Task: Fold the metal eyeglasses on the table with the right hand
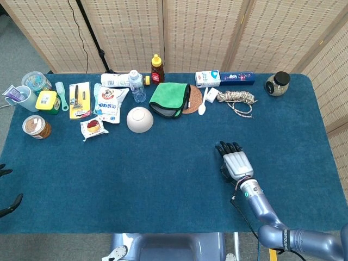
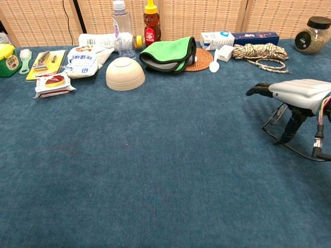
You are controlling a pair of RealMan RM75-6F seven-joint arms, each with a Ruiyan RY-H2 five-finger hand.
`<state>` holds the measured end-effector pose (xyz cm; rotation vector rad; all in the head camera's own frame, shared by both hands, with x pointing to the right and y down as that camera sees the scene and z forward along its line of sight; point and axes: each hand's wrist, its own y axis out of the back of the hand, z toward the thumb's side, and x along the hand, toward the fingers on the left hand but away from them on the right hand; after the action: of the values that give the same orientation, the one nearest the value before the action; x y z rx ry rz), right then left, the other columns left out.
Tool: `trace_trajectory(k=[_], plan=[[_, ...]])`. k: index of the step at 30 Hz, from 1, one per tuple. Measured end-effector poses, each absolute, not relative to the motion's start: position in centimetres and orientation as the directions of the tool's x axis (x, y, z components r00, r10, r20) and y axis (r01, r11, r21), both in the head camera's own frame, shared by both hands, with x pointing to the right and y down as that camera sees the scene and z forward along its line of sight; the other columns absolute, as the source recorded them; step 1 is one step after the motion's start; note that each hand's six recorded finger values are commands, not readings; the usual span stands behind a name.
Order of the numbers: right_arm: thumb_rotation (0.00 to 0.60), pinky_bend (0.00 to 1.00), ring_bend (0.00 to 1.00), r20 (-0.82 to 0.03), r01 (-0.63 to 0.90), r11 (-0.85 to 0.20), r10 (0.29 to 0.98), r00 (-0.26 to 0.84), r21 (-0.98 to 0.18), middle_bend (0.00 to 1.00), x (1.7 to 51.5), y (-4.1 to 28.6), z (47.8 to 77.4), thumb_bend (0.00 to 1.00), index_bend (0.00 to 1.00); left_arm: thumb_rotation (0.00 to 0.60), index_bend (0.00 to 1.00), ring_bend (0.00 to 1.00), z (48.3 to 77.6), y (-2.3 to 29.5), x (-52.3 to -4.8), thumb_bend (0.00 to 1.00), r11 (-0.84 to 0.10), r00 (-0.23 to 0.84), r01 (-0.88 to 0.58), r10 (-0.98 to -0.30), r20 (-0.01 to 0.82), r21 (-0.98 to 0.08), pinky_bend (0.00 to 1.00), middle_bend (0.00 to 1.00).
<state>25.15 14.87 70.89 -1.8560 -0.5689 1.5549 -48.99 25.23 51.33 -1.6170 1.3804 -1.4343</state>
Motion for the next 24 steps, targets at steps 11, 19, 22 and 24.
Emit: trace_trajectory(k=[11,19,22,24], plan=[[0.600,0.00,0.00,-0.696,-0.089,-0.693,0.696,0.177,-0.716,0.00,27.1,15.0,70.6,0.06,0.27,0.539,0.26,0.15,51.3,25.1,-48.6,0.26,-0.303,-0.096,-0.324,-0.932,0.350,-0.896,0.00,0.19],[0.600,0.00,0.00,-0.696,-0.097,-0.692,0.696,0.176,-0.716,0.00,27.3,15.0,70.8,0.06,0.30,0.541,0.26,0.15,51.3,25.1,-48.9,0.26,-0.301,-0.102,-0.324,-0.932,0.349,-0.897,0.00,0.19],[0.600,0.00,0.00,-0.695,-0.099,-0.690,0.697,0.176,-0.717,0.01,27.4,14.9,70.9,0.06,0.32,0.540,0.26,0.15,51.3,25.2,-49.0,0.26,-0.300,-0.104,-0.325,-0.931,0.350,-0.897,0.00,0.19],[0.600,0.00,0.00,-0.694,-0.102,-0.689,0.698,0.176,-0.718,0.02,27.4,14.8,70.9,0.06,0.34,0.539,0.26,0.15,51.3,25.2,-49.0,0.26,-0.301,-0.105,-0.326,-0.931,0.350,-0.896,0.00,0.19]])
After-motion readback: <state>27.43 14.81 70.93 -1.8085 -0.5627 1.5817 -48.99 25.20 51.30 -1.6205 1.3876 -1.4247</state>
